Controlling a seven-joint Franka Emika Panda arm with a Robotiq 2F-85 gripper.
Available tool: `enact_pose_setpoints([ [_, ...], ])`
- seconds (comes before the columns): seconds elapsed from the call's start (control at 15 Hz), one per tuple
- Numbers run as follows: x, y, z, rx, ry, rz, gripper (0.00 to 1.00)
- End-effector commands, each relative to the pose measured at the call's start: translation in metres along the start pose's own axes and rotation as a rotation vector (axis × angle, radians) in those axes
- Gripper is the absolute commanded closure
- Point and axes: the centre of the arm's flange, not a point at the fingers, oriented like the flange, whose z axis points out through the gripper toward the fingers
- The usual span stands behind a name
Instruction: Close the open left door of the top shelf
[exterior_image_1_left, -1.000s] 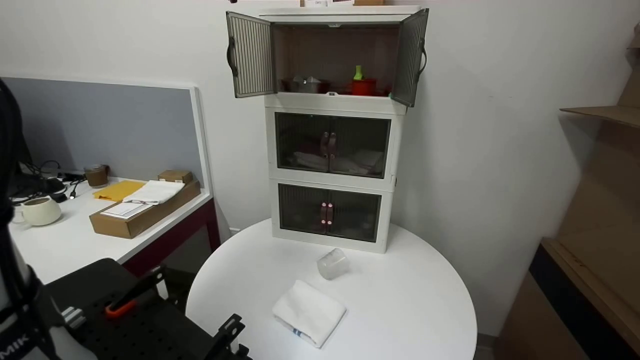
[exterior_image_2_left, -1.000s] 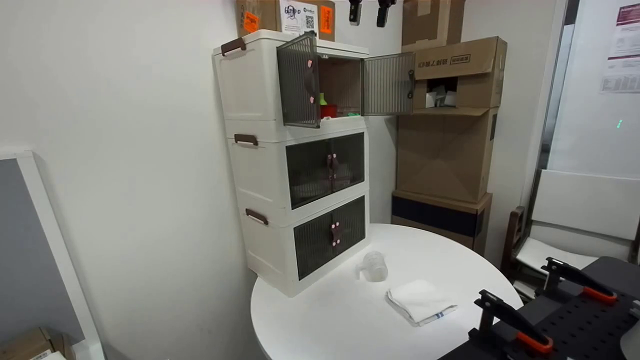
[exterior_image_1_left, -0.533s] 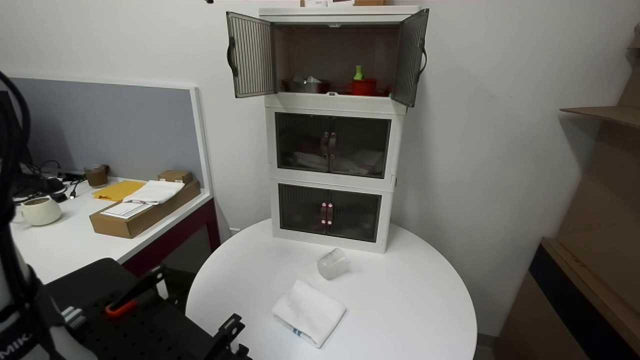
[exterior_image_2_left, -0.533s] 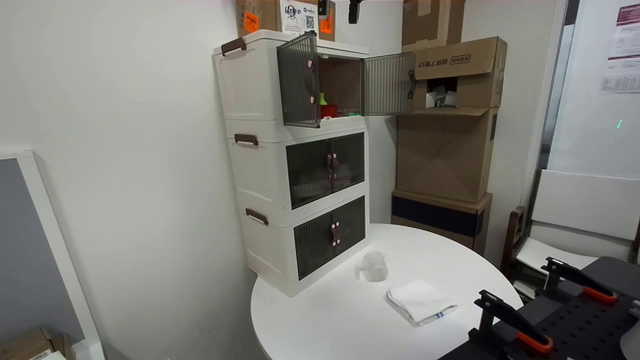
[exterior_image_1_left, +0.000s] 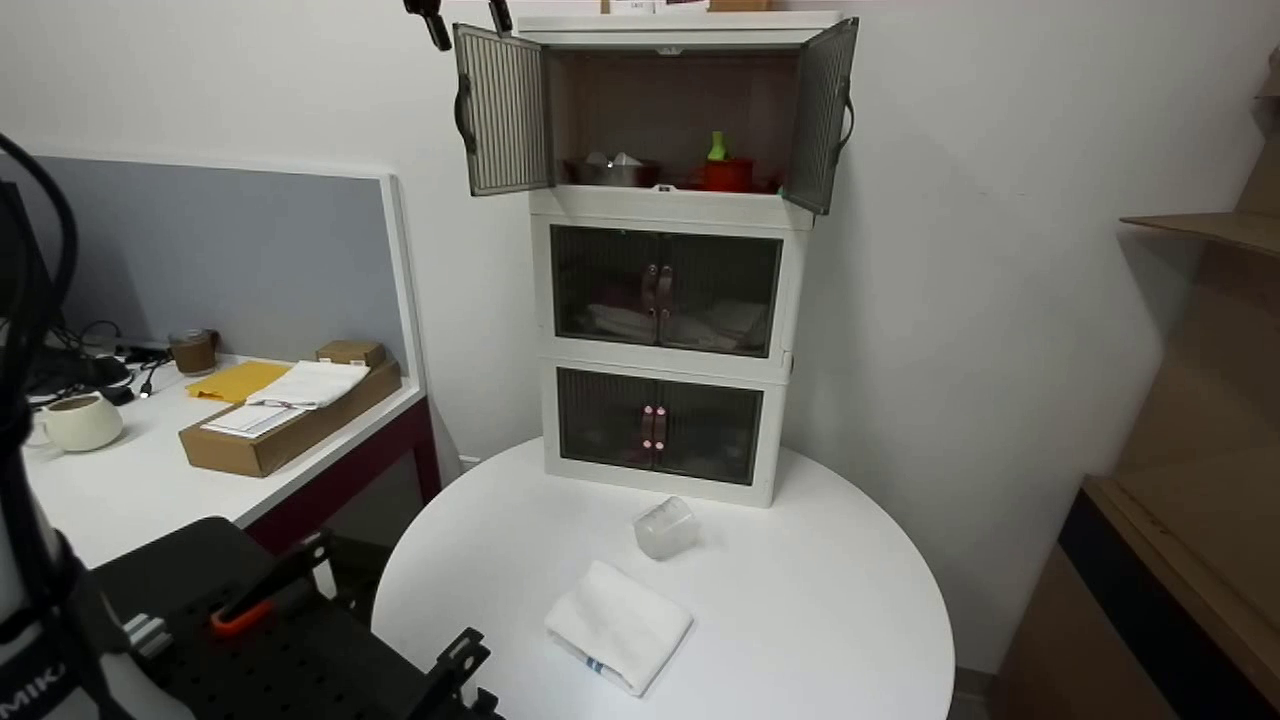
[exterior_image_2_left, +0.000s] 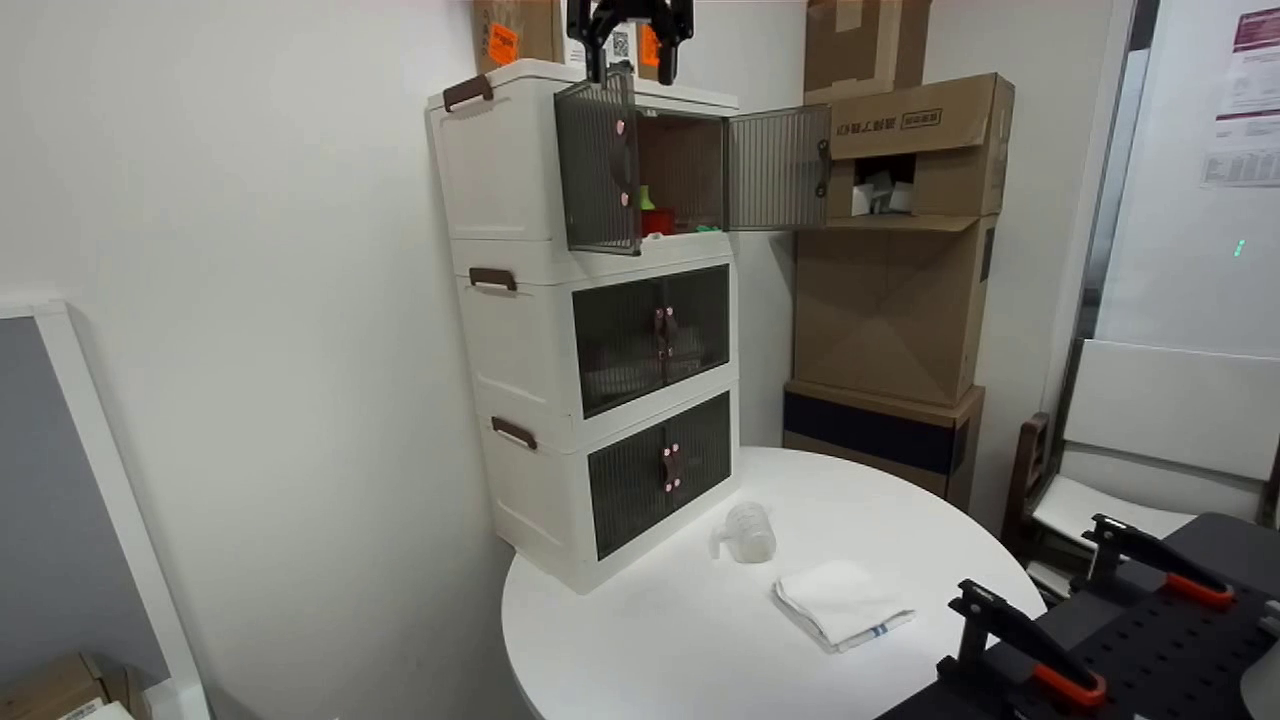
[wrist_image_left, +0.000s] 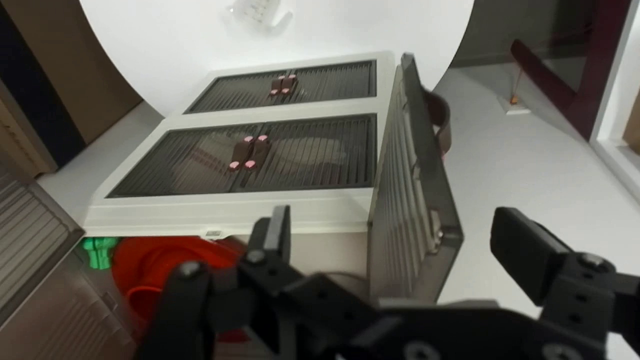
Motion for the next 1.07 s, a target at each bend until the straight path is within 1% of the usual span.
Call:
enact_pose_setpoints([
  [0.0,0.012,0.009,0.011,-0.076,0.136,0.126,0.00],
  [0.2,0.013,0.028,0.013,-0.189,0.229,0.198,0.00],
  [0.27,0.013,0.041,0.001,-0.233,0.252,0.221,0.00],
  [0.4,0.011,0.061,-0.009,-0.314,0.303,0.275,0.00],
  [0.6,0.008,0.091,-0.024,-0.384,0.388,0.403,0.00],
  [0.67,0.004,0.100,-0.027,-0.380,0.392,0.412,0.00],
  [0.73,0.001,0.107,-0.028,-0.343,0.373,0.381,0.00],
  [0.8,-0.002,0.113,-0.025,-0.284,0.336,0.317,0.00],
  [1.0,-0.002,0.128,-0.003,-0.157,0.298,0.202,0.00],
])
